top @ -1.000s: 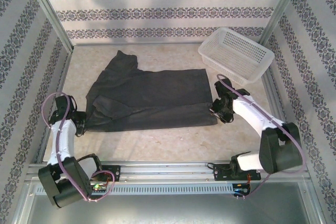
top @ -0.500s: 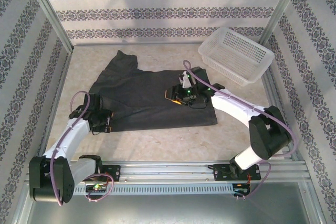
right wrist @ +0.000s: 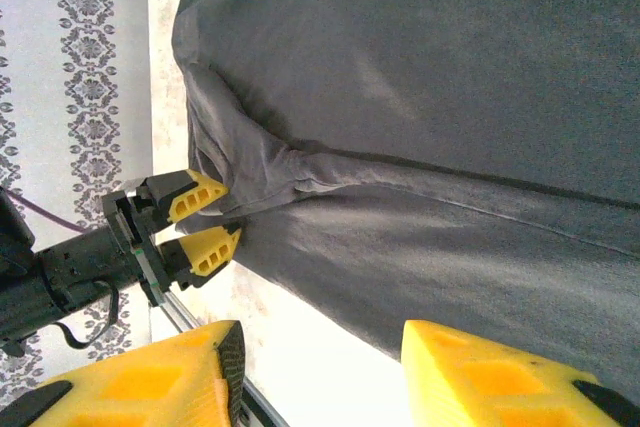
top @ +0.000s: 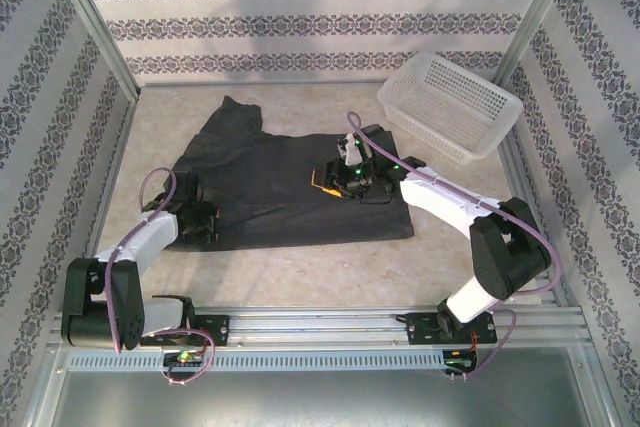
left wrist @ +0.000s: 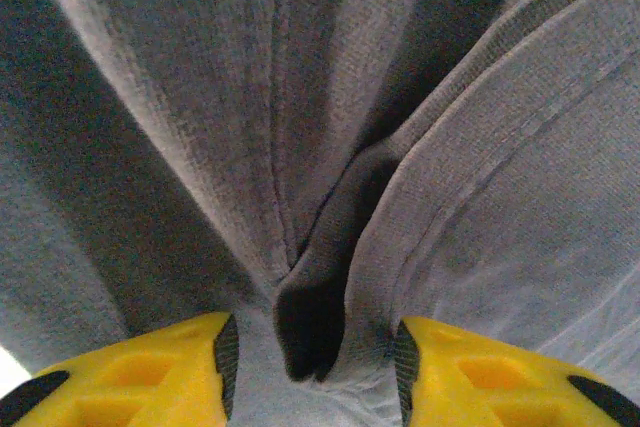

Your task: Fold and stack the t-shirts

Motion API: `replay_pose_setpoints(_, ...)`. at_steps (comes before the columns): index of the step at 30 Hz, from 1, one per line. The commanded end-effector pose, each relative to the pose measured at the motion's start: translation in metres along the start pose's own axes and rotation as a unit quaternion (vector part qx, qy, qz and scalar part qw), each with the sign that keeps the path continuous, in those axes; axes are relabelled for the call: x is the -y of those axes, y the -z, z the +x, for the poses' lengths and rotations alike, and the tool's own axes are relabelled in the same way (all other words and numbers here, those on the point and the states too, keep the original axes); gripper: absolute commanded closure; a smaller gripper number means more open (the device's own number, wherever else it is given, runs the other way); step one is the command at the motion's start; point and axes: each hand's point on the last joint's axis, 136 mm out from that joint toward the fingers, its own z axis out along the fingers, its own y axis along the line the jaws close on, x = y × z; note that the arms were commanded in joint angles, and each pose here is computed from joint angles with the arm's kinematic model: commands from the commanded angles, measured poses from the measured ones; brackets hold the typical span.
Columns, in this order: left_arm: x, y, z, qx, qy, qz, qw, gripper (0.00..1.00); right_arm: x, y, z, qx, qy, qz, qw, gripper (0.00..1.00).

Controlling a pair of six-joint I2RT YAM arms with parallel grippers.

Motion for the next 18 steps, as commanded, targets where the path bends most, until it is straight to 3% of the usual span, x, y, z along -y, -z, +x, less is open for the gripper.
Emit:
replay_pose_setpoints(1,0.021,0.003,0.002,0.004,-0.003,0.023,1.000,0.57,-0.006,-0.003,-0.003,-0.004,0.008,-0.008,1.000,0.54)
replay_pose_setpoints(7,0.030,0.002,0.003,0.004,-0.012,0.019,1.000,0.75,-0.003,-0.004,-0.004,-0.002,0.003,-0.004,1.000,0.56)
replay_pose_setpoints(12,0.039,-0.003,0.005,-0.002,-0.031,0.013,0.999,0.98,-0.002,-0.002,-0.008,0.002,0.002,0.000,1.000,0.57)
replay_pose_setpoints(18,0.080,-0.004,0.014,-0.009,-0.150,-0.009,0.989,1.00,0.001,0.006,-0.015,0.014,-0.005,0.004,1.000,0.58)
